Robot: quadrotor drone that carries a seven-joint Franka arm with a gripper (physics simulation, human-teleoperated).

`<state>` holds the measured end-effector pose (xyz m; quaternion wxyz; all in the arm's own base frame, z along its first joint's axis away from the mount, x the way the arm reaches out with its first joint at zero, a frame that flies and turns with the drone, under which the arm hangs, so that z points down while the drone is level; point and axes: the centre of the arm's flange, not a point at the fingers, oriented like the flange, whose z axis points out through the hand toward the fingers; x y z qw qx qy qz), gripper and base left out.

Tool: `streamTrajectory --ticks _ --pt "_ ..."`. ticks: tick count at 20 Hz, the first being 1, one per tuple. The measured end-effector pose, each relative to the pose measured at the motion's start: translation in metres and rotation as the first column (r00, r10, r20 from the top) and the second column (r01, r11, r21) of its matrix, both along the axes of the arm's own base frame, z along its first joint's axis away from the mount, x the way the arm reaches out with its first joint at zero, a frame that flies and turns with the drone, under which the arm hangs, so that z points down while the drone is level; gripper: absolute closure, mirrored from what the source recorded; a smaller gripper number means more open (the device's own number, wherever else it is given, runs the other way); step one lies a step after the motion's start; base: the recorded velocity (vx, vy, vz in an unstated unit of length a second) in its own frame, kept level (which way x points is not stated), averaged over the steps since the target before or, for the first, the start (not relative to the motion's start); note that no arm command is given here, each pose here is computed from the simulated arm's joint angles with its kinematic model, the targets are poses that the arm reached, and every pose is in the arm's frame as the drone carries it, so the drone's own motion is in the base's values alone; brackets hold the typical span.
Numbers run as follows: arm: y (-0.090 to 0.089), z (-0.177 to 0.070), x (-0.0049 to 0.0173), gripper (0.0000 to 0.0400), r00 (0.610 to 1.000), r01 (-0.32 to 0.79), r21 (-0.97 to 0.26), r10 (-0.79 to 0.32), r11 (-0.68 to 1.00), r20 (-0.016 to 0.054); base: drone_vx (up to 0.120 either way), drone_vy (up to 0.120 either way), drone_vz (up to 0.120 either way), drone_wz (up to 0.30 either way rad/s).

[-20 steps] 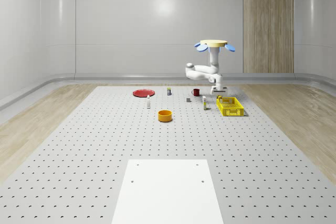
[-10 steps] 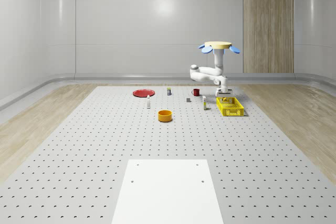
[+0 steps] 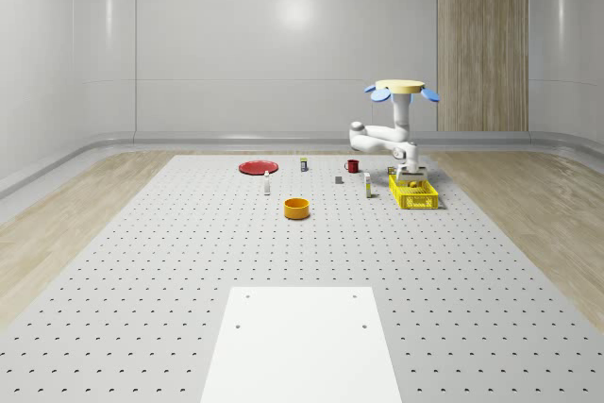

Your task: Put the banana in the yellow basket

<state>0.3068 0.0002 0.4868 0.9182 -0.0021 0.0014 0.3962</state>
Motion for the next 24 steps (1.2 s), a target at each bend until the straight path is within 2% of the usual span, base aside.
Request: streamTrajectory --ticks 5,13,14,15,17,20,24 --pt "0.0 0.004 0.0 0.0207 1.0 -0.001 0.0 0.001 1.0 0.0 0.0 0.024 0.0 0.0" --pt "0.0 0.029 0.0 0.0207 1.0 -0.002 0.0 0.002 1.0 0.0 0.0 0.0 0.0 0.0" --pt "-0.002 0.032 -0.0005 0.0162 1.0 0.007 -0.001 -0.007 1.0 0.0001 0.0 0.0 0.0 0.0" --pt "0.001 0.034 0.0004 0.0126 1.0 0.03 0.003 -0.03 1.0 0.0014 0.0 0.0 0.0 0.0" --pt "0.001 0.035 0.0002 0.0076 1.0 0.03 0.004 -0.03 1.0 0.0017 0.0 0.0 0.0 0.0" --pt "0.0 0.029 0.0001 0.0036 1.0 0.03 0.005 -0.03 1.0 0.002 0.0 0.0 0.0 0.0" --pt "0.0 0.015 0.0 0.0013 1.0 0.029 0.006 -0.029 1.0 0.0021 0.0 0.0 0.0 0.0"
